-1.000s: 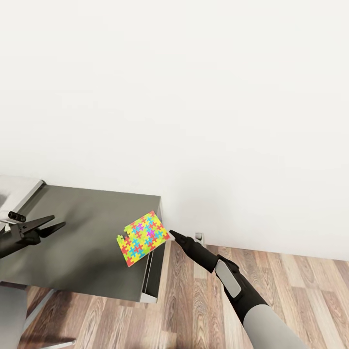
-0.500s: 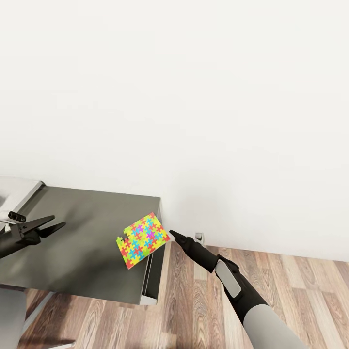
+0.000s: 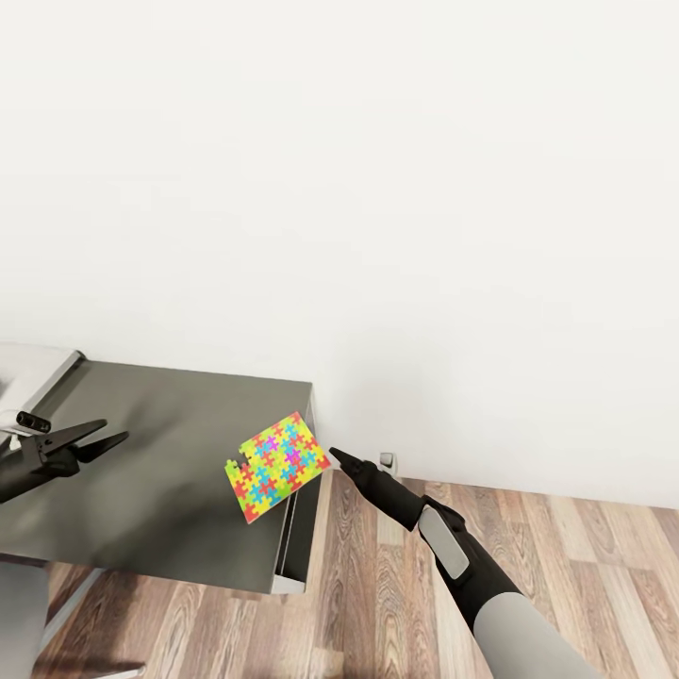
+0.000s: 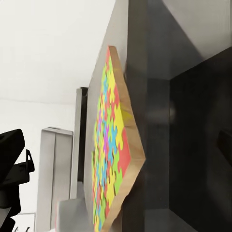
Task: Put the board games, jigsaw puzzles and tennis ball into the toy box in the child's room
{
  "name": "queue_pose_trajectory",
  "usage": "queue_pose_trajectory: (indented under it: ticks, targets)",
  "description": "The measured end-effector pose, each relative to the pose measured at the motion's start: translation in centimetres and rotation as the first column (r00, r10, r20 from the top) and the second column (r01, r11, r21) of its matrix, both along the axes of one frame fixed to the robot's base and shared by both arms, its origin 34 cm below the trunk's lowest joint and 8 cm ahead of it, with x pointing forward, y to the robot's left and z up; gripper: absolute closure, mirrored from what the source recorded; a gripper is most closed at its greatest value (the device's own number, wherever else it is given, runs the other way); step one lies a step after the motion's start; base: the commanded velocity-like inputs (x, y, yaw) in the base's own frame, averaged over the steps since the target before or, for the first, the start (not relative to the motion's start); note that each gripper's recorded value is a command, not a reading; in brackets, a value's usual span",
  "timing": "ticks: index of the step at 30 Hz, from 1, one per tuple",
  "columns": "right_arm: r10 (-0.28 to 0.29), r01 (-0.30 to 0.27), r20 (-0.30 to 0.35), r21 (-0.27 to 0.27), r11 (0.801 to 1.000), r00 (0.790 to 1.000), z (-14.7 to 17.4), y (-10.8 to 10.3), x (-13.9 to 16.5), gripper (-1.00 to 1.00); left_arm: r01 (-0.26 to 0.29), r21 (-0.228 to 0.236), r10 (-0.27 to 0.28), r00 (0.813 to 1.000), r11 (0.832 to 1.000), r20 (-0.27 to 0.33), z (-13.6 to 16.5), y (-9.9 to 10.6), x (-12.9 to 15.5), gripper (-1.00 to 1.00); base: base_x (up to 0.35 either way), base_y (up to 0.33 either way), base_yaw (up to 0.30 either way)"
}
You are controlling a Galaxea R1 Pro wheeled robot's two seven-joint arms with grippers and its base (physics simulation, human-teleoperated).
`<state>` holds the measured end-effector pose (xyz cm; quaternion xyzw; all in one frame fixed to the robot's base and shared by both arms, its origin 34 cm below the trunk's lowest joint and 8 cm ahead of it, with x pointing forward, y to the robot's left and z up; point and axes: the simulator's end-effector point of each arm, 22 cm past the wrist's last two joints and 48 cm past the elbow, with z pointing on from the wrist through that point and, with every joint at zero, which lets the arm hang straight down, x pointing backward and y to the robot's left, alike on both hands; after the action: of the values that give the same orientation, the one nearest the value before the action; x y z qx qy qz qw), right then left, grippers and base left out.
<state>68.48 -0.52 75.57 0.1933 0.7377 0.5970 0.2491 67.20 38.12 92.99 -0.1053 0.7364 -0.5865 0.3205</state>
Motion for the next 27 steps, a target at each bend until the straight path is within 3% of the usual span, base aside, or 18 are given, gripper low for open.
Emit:
queue_pose_trajectory:
  ticks: [27]
  targets:
    - [0.003, -0.003, 0.002, 0.001, 1.0, 1.0, -0.86, 0.11, 0.06, -1.0, 0.0, 0.0, 0.0, 1.0, 1.0, 0.001, -0.89, 0.01, 0.1, -1.0, 0.0, 0.022, 0.0]
